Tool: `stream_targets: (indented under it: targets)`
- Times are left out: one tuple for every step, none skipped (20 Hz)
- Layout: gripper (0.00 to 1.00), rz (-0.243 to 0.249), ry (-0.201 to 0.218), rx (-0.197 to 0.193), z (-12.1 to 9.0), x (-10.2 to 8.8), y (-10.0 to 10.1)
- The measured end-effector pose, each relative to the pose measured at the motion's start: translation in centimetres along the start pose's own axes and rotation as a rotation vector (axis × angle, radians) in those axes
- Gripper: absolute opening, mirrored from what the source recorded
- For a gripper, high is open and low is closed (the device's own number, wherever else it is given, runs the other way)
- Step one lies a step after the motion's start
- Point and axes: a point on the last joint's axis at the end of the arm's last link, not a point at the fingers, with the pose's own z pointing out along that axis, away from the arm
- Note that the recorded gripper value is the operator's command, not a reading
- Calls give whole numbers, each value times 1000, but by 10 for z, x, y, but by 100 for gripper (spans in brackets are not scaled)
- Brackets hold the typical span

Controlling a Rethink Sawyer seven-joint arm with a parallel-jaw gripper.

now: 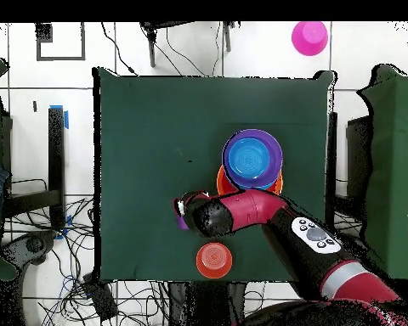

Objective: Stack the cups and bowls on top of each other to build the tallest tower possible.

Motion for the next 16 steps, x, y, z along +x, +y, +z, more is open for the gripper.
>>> stream_targets:
  targets:
    - [100,1,-7,7,-4,-4,-1]
    - [100,-1,-17,18,-10,-10,-2]
    - [100,-4,-25,27,-15,-13,-3]
    - [100,-8,-35,39,-20,-18,-4]
    - [100,-16,-51,58,-29,-24,-6]
    - [100,-22,-63,71,-34,-28,-8]
    - [100,-25,-70,78,-38,-30,-9]
    - [100,-30,-81,90,-43,-34,-10]
    - [100,-36,-91,100,-48,-37,-11]
    - [100,-39,-98,109,-52,-40,-11]
    - [100,-41,-106,117,-57,-44,-11]
    - [100,-40,-110,121,-60,-47,-10]
    - [100,-38,-113,123,-61,-48,-10]
    - [100,-32,-116,122,-63,-51,-9]
    - [100,-25,-118,120,-64,-53,-7]
    - [100,-16,-118,116,-65,-55,-6]
